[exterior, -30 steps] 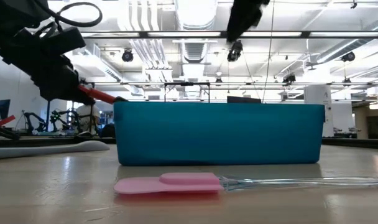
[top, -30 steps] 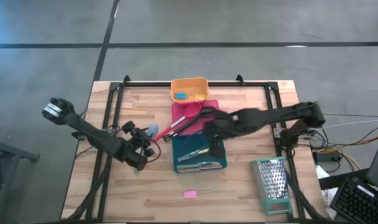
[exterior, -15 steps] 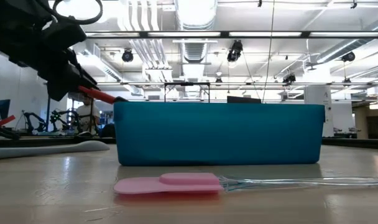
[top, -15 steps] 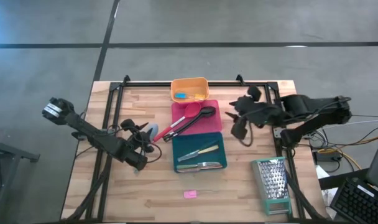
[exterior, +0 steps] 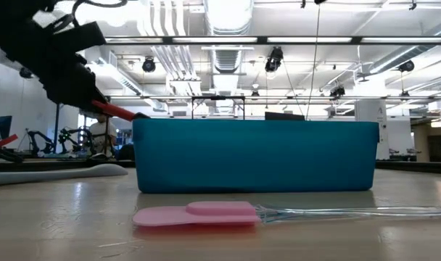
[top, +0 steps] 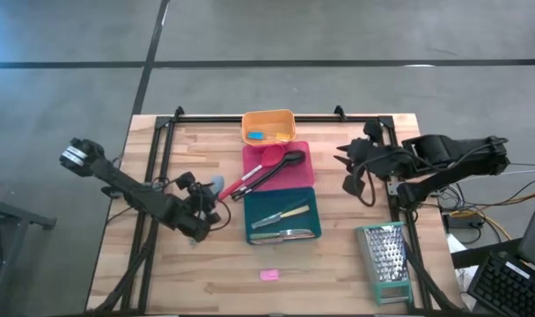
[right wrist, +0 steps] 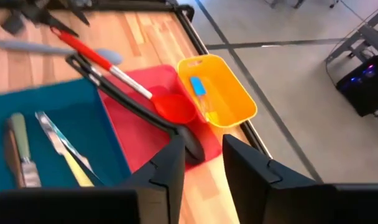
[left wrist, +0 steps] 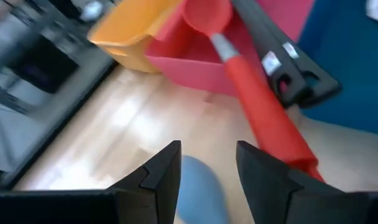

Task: Pick & Place Kitchen Items
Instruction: Put the light blue serving spoon into the pink bin

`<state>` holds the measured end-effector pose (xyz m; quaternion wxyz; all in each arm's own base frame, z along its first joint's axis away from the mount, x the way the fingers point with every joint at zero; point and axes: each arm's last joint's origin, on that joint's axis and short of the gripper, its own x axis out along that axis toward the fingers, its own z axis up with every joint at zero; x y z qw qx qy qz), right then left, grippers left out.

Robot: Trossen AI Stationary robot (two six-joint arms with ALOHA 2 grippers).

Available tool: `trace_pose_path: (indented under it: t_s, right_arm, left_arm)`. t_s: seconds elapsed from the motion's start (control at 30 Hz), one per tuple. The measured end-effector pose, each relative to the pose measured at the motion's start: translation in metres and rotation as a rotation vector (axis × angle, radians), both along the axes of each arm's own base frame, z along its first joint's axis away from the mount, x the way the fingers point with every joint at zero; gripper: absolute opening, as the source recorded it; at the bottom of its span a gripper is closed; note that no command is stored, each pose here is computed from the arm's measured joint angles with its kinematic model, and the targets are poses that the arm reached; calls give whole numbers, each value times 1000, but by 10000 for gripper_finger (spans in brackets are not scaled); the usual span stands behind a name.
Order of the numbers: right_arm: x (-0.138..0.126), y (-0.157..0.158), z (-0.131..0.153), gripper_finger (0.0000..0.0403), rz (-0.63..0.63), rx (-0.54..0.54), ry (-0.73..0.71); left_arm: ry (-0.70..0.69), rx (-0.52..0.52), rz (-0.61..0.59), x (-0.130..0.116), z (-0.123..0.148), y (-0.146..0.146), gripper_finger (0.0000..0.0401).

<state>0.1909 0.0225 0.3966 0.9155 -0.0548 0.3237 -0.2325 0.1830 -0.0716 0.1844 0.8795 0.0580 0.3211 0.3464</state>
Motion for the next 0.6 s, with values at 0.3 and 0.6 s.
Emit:
trace_pose_path:
  t_s: [0.3,0.6]
  right_arm:
    - [6,1,-32,60,32,-52,79]
    - [7,0,-41,56,35,-136,126]
  left_arm:
    - [29,-199,-100,13,23,-12,158]
    - [78,-299,89,4,57,-8,158]
